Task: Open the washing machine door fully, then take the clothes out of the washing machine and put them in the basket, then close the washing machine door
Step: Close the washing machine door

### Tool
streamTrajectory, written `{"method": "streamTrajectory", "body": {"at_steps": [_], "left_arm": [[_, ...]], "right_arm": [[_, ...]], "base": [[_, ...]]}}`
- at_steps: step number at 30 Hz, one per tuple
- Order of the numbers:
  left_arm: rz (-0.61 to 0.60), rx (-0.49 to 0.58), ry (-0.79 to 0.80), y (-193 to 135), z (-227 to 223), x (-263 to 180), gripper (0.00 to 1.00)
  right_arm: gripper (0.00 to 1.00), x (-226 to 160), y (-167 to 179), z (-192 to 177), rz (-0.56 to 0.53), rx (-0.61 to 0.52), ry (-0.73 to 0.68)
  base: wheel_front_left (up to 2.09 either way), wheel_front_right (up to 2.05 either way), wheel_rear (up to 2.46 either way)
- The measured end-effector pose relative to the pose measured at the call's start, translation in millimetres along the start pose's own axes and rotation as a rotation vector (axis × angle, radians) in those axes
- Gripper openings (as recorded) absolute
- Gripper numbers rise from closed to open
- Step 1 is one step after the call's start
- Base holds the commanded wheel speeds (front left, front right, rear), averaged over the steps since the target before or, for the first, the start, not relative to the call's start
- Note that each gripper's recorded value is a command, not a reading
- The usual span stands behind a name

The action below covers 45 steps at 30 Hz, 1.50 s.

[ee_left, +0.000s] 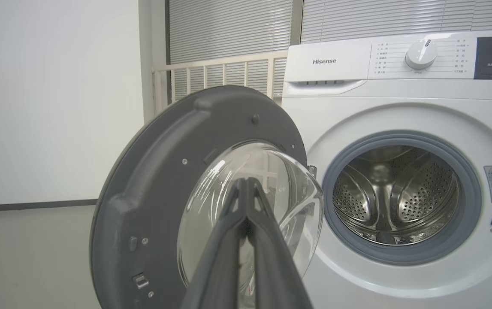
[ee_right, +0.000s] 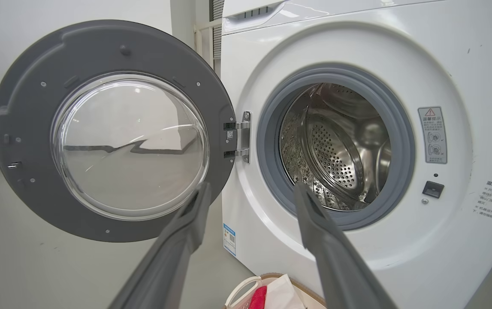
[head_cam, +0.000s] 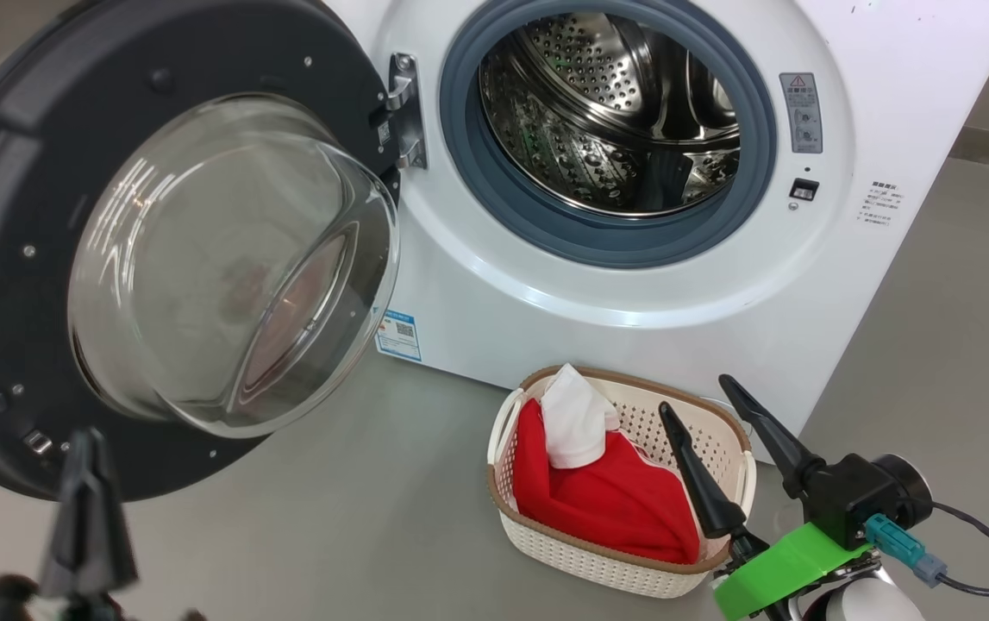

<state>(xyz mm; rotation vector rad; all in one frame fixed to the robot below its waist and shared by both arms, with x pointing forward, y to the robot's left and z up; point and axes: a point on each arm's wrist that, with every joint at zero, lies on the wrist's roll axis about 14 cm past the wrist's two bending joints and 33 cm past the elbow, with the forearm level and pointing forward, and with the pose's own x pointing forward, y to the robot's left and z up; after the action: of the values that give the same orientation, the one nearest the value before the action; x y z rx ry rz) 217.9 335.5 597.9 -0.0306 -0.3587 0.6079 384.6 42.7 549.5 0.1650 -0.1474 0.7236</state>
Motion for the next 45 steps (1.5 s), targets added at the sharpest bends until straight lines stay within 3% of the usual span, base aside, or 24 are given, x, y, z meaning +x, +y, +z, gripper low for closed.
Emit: {"method": "streamTrajectory", "body": {"at_steps": [7, 12, 13, 18, 20, 25, 32, 38, 45], "left_arm": [[0.033, -0.004, -0.173, 7.4, 48.1, 34.4, 0.00], [0.090, -0.082, -0.286, 24.7, 82.8, 71.7, 0.00], [0.140, -0.106, -0.308, 43.2, 90.5, 92.4, 0.00], [0.181, -0.208, -0.310, 57.1, 96.3, 127.0, 0.00], [0.219, -0.287, -0.264, 66.9, 87.5, 142.8, 0.00], [0.295, -0.331, -0.147, 85.5, 65.3, 163.2, 0.00], [0.353, -0.531, 0.112, 86.3, 19.8, 180.1, 0.00], [0.355, -0.596, 0.326, 81.5, -19.7, 176.6, 0.00], [0.307, -0.655, 0.458, 68.3, -44.0, 171.7, 0.00]], "right_arm": [[1.00, -1.1, -4.4, -1.5, -0.012, 0.001, 0.003], [1.00, -4.3, -11.6, -3.5, -0.030, -0.001, 0.009], [1.00, -5.5, -17.1, -3.3, -0.041, -0.006, 0.009], [1.00, -6.9, -23.6, -2.4, -0.053, -0.021, 0.009], [1.00, -7.1, -24.6, -2.6, -0.056, -0.022, 0.010], [1.00, -8.4, -25.4, -3.0, -0.059, -0.022, 0.012], [1.00, -13.6, -32.9, -2.0, -0.069, -0.048, 0.018], [1.00, -18.4, -36.9, 0.0, -0.084, -0.053, 0.015], [1.00, -22.4, -40.5, 1.2, -0.100, -0.055, 0.013]], "base": [[0.00, 0.00, 0.00], [0.00, 0.00, 0.00], [0.00, 0.00, 0.00], [0.00, 0.00, 0.00], [0.00, 0.00, 0.00], [0.00, 0.00, 0.00], [0.00, 0.00, 0.00], [0.00, 0.00, 0.00], [0.00, 0.00, 0.00]]}}
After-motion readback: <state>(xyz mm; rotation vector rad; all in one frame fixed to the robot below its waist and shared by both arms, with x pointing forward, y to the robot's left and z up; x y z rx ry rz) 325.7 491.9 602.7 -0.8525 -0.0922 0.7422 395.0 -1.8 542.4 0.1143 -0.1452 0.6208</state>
